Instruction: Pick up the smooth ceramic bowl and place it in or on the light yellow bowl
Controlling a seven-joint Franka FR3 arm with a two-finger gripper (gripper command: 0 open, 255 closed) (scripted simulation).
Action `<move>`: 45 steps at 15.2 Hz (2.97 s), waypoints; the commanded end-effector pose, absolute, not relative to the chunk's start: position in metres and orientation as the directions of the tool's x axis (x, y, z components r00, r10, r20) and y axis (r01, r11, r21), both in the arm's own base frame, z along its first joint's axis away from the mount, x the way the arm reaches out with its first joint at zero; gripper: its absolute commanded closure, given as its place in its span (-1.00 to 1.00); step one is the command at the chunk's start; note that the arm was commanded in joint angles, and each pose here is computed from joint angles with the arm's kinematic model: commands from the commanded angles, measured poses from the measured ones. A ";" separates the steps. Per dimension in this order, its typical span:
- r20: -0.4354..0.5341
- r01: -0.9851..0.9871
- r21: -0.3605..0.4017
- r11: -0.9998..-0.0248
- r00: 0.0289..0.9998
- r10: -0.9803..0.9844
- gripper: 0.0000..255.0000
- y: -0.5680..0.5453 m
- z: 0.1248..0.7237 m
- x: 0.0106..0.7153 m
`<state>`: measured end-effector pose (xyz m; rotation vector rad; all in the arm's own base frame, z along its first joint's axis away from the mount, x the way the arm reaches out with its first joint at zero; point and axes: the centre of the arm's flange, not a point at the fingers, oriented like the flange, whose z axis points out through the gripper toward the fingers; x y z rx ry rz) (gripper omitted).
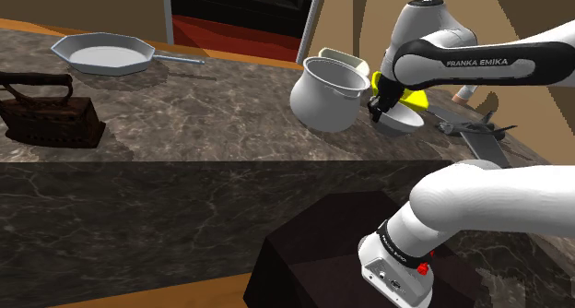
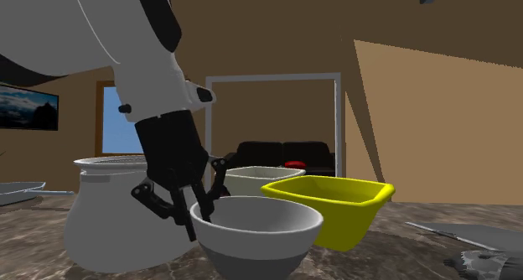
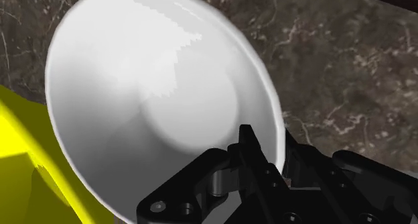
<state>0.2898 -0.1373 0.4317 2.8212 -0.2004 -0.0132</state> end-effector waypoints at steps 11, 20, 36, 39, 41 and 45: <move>0.015 -0.138 0.310 -0.941 0.990 -0.140 1.00 -0.139 0.497 0.289; 0.015 -0.138 0.310 -0.941 0.990 -0.140 1.00 -0.139 0.545 0.289; 0.015 -0.138 0.310 -0.941 0.990 -0.140 1.00 -0.179 0.590 0.387; 0.015 -0.138 0.310 -0.941 0.990 -0.140 1.00 -0.194 0.592 0.423; 0.015 -0.138 0.310 -0.941 0.990 -0.140 1.00 -0.204 0.593 0.448; 0.015 -0.138 0.310 -0.941 0.990 -0.140 1.00 -0.224 0.596 0.497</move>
